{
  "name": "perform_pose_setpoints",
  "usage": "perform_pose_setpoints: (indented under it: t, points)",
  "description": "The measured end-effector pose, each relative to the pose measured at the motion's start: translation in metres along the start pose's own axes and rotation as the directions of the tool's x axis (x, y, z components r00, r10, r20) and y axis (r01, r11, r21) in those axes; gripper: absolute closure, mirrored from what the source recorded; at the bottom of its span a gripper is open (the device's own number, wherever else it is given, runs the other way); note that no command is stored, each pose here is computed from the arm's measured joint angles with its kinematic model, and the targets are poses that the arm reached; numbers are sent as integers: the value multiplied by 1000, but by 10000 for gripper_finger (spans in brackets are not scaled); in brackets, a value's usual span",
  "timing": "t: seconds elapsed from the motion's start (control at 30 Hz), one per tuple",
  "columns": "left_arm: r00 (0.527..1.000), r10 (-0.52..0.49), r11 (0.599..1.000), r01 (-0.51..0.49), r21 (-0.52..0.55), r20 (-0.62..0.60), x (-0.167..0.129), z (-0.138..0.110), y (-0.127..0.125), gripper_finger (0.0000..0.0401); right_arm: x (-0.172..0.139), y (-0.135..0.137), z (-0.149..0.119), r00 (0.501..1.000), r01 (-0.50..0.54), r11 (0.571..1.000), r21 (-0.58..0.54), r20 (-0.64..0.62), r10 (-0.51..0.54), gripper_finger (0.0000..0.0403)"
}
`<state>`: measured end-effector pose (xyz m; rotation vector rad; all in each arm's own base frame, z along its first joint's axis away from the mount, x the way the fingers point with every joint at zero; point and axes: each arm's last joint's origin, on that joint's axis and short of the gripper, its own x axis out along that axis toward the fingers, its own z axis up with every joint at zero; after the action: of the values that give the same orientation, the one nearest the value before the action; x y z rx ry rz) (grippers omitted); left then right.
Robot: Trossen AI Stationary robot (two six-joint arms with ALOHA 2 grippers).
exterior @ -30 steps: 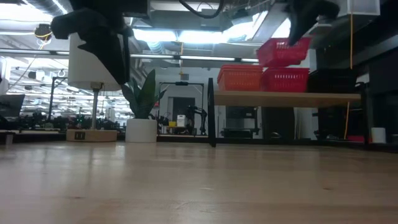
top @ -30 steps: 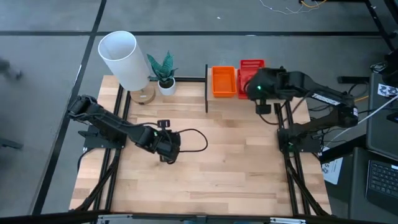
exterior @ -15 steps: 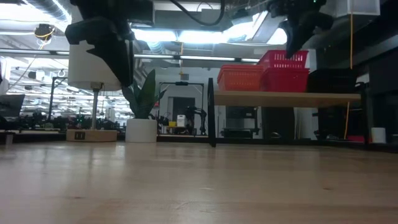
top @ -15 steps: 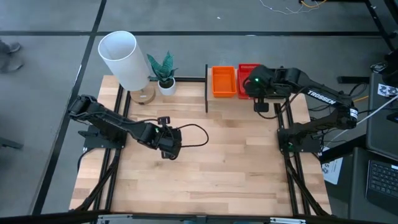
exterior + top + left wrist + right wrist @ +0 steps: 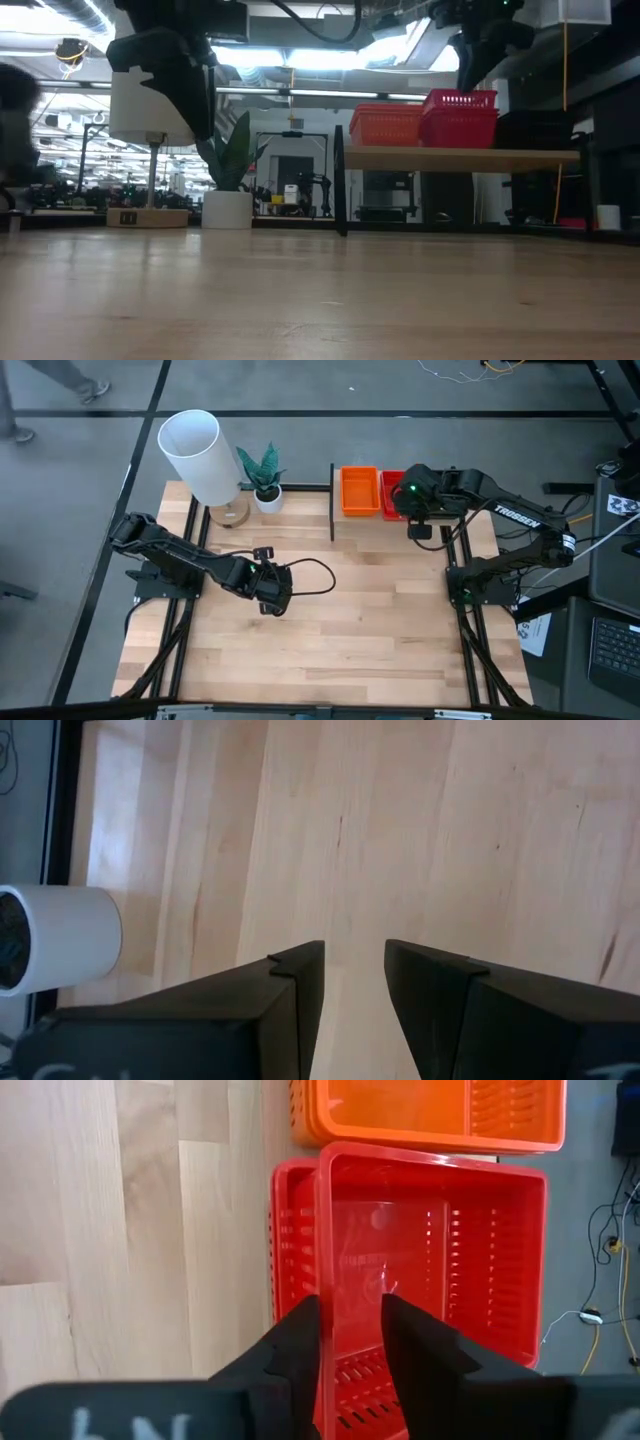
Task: Stack baskets on shelf by color
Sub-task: Stack the red basket on top of the red basket on the shelf, then return to Home Position
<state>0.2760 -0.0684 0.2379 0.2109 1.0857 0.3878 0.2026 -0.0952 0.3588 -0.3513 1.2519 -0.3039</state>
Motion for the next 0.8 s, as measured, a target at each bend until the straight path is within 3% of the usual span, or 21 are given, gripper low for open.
perform_pose_setpoints:
  t: [0.13,0.3,0.53,0.67,0.73,0.8]
  points:
    - [1000,0,1000,0,0,0,0,0,0,300,-3,-1,1,1000,1,1000,3,7,-1,285]
    - [1000,0,1000,0,0,0,0,0,0,300,-28,-2,8,995,-12,1000,11,95,11,284]
    - [1000,3,1000,-3,1,-1,0,0,0,300,-61,-6,2,995,-30,975,218,98,9,286]
    - [997,65,994,-61,93,-47,-3,-9,1,300,-67,2,-9,982,-188,907,376,76,172,286]
    - [994,93,990,-86,109,-64,-14,-16,6,300,-71,9,-15,949,-315,878,360,95,302,286]
    - [994,90,994,-87,60,-56,-29,-22,12,300,-76,17,-22,914,-406,849,338,127,386,286]
